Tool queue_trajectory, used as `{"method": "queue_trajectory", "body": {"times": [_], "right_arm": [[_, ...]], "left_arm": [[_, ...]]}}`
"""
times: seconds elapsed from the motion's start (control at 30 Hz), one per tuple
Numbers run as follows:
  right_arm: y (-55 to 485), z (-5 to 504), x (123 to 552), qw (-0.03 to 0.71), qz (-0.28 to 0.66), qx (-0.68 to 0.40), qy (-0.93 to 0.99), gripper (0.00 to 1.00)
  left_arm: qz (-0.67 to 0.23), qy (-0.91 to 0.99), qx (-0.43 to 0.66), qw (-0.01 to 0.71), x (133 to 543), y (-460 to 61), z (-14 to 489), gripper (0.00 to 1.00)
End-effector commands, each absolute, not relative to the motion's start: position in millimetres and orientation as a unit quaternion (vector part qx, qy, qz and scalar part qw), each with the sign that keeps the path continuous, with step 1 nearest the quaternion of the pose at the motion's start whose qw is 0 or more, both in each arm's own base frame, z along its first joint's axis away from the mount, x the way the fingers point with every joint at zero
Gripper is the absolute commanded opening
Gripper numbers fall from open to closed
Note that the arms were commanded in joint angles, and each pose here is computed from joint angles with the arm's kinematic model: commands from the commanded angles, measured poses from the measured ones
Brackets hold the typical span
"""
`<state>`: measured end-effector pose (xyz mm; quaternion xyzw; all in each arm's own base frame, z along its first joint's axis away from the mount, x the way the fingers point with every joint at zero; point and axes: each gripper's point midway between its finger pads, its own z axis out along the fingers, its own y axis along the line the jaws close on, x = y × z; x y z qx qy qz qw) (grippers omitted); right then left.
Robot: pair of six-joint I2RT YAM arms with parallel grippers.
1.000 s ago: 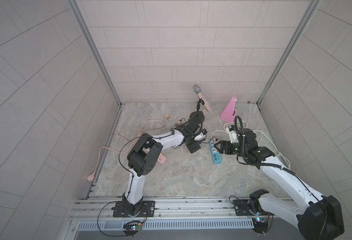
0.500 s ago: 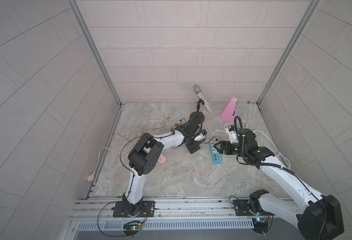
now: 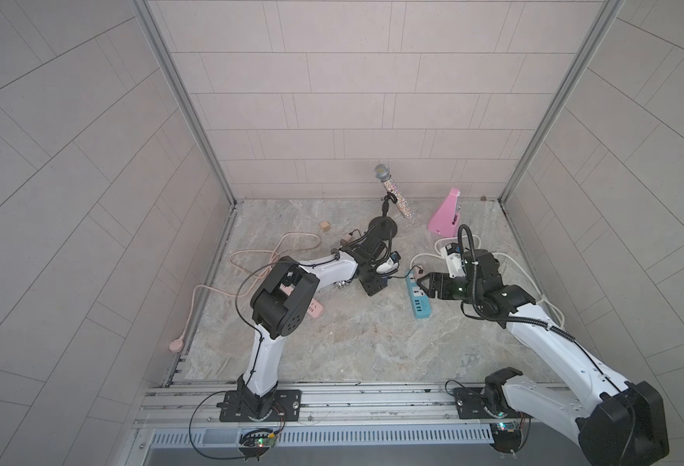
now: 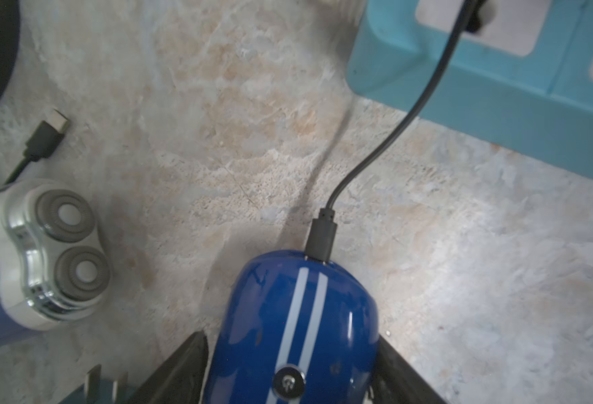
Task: Unplug the electric shaver
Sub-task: Pick up the electric shaver from the center of the board.
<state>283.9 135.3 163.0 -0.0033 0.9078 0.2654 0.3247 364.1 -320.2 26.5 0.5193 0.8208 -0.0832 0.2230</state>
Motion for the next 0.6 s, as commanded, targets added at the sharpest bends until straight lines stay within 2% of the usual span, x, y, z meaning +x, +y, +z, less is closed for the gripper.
{"method": "queue_trajectory", "body": {"times": [0.0,0.27,0.57], "right_arm": [[133.5,164.7,280.7,0.327,0.271,0.003,0.905,0.83],[132.3,167.6,280.5,0.328,0.278,0.008,0.903,0.83],[137.4,174.0,273.1,0.325,0.307,0.006,0.895,0.81]], "left_arm": [[-0.091,0.812,0.527,0.232,368.8,-325.2,35.9,0.70],[-0.099,0.817,0.527,0.212,366.7,-325.1,37.2,0.51],[-0.150,0.810,0.521,0.225,353.8,-336.1,78.3,0.51]]}}
